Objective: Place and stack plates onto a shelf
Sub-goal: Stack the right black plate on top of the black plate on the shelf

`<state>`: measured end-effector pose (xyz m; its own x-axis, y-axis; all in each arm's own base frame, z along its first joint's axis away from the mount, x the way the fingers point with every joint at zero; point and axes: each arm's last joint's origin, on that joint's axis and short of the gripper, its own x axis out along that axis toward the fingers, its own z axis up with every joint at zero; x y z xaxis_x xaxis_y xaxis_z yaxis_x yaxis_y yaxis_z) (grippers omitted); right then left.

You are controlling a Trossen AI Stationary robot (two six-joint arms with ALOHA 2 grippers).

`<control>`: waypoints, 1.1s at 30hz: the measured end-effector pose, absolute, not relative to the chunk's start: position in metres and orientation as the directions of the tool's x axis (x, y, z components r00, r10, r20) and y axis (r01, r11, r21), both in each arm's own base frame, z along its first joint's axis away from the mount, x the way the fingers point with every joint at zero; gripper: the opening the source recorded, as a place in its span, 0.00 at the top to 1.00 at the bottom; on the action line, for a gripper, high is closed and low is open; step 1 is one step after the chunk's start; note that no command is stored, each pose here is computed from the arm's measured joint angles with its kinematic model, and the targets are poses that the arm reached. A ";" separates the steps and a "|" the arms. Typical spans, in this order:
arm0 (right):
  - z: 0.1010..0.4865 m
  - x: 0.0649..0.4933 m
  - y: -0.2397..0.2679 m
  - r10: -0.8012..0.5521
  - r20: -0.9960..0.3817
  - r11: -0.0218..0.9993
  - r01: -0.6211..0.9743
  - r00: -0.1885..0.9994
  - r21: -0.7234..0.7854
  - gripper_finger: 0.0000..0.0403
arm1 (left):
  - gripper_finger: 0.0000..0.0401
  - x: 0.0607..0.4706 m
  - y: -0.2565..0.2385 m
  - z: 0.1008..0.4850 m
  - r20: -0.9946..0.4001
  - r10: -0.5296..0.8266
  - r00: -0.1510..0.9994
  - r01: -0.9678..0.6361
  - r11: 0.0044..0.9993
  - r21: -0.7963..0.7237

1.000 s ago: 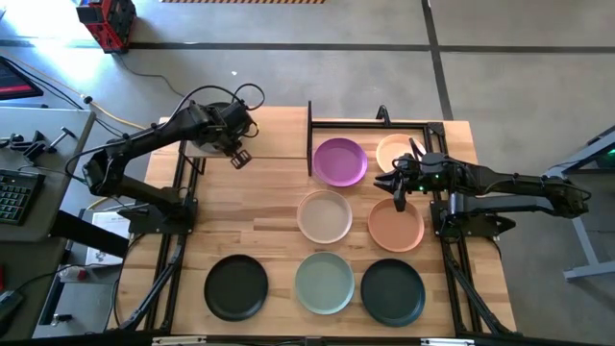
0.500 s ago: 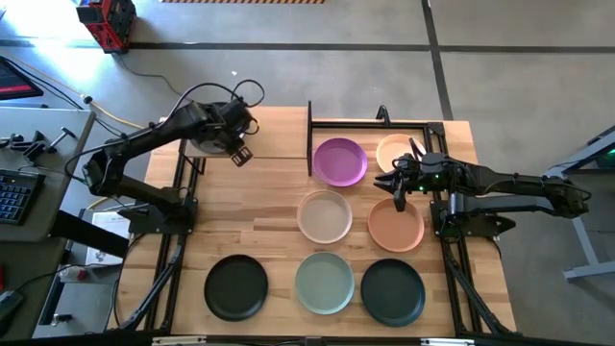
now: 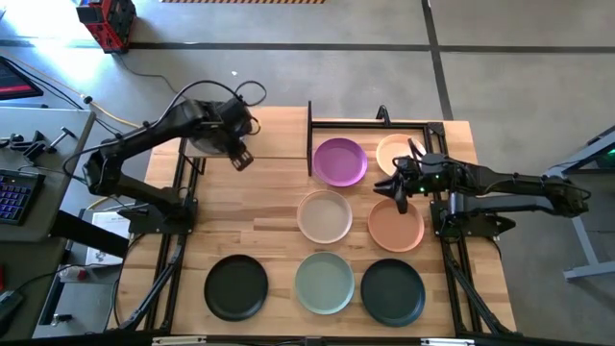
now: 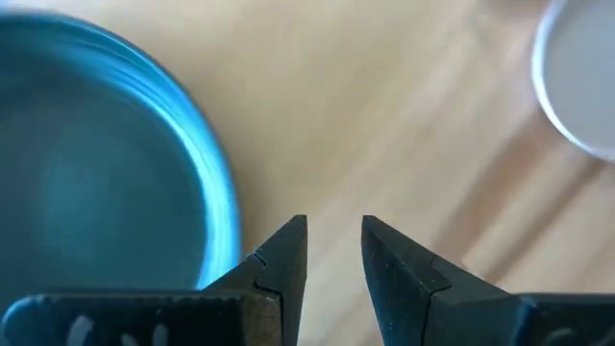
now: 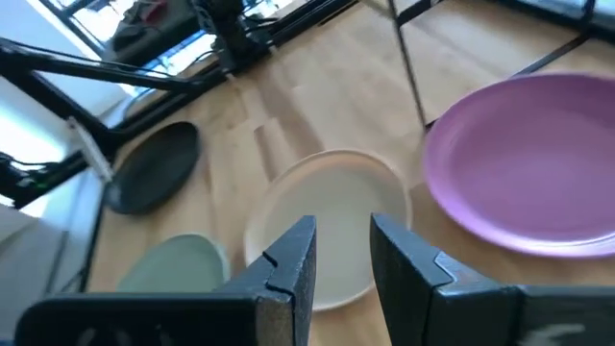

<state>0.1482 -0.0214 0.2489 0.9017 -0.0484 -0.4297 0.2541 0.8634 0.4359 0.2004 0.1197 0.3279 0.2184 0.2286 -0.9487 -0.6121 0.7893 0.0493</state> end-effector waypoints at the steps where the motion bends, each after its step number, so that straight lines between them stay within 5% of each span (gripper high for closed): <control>1: 0.249 0.148 -0.019 -0.035 -0.430 0.858 0.248 0.902 0.450 0.79 | 0.78 0.201 0.116 0.328 -0.952 0.216 0.216 -0.607 0.793 0.042; 12: 0.241 0.160 0.020 0.152 -0.476 0.831 0.149 0.866 0.537 0.79 | 0.78 0.223 0.064 0.328 -0.953 0.159 0.256 -0.477 0.879 0.019; 33: 0.191 0.200 0.093 0.361 -0.608 0.933 -0.277 0.707 0.231 0.79 | 0.78 0.238 -0.009 0.330 -0.922 0.138 0.362 -0.404 0.914 -0.022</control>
<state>0.2001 0.0926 0.1913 0.7070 0.3608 -0.6082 -0.2772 0.9326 0.2310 0.2382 -0.0094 0.3299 0.3616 0.1377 -0.9221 -0.4044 0.9143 -0.0221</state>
